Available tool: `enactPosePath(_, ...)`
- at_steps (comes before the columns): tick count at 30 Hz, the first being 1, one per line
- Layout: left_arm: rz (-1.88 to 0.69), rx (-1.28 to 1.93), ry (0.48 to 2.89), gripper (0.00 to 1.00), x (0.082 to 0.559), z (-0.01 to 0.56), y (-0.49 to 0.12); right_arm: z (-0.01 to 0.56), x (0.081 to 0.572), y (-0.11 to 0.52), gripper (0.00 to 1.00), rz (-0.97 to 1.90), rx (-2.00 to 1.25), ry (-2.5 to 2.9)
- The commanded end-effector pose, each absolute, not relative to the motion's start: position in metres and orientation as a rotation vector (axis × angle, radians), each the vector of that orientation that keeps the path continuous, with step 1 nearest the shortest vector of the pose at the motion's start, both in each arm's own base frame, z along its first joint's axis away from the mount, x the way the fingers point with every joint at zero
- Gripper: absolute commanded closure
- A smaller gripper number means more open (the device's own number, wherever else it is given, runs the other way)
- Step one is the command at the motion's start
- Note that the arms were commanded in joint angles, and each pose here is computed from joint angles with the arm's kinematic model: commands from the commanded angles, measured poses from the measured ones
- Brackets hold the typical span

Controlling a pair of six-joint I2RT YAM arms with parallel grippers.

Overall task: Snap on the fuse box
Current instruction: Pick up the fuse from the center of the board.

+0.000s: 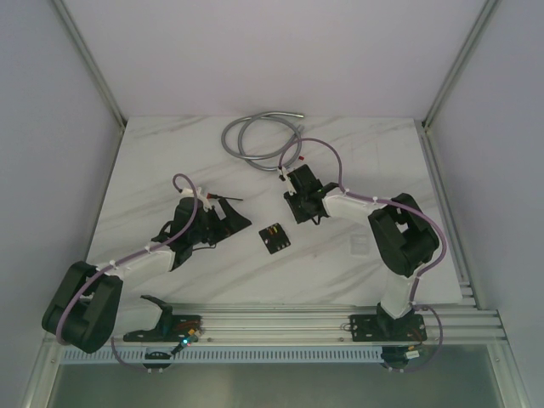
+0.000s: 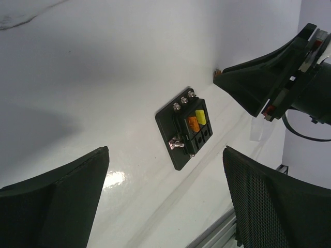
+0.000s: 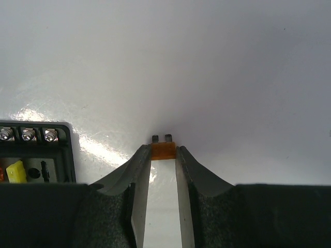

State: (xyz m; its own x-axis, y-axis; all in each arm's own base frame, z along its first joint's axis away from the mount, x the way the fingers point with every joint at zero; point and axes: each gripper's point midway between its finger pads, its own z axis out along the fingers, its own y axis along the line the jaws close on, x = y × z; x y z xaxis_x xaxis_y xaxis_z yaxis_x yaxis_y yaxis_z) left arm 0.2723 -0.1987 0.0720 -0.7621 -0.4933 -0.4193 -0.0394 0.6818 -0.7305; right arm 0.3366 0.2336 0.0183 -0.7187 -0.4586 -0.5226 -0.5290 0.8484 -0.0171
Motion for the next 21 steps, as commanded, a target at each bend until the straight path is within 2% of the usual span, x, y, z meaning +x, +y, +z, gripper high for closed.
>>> enactPosePath(1, -1.049, -0.392, 2.232, 0.01, 0.276, 0.086, -0.206, 0.016, 0.325, 0.230, 0.74, 0.184, -0.760, 2.539)
enactPosePath(6, -1.129, -0.364, 2.201, 0.05, 0.281, 0.100, -0.217, 0.043, 0.328, 0.239, 0.76, 0.252, -0.759, 2.460)
enactPosePath(12, -1.223, -0.317, 2.162, 0.15, 0.289, 0.121, -0.232, 0.080, 0.326, 0.256, 0.76, 0.392, -0.806, 2.328)
enactPosePath(21, -1.346, -0.240, 2.107, 0.42, 0.300, 0.151, -0.259, 0.123, 0.299, 0.296, 0.76, 0.631, -0.955, 2.109)
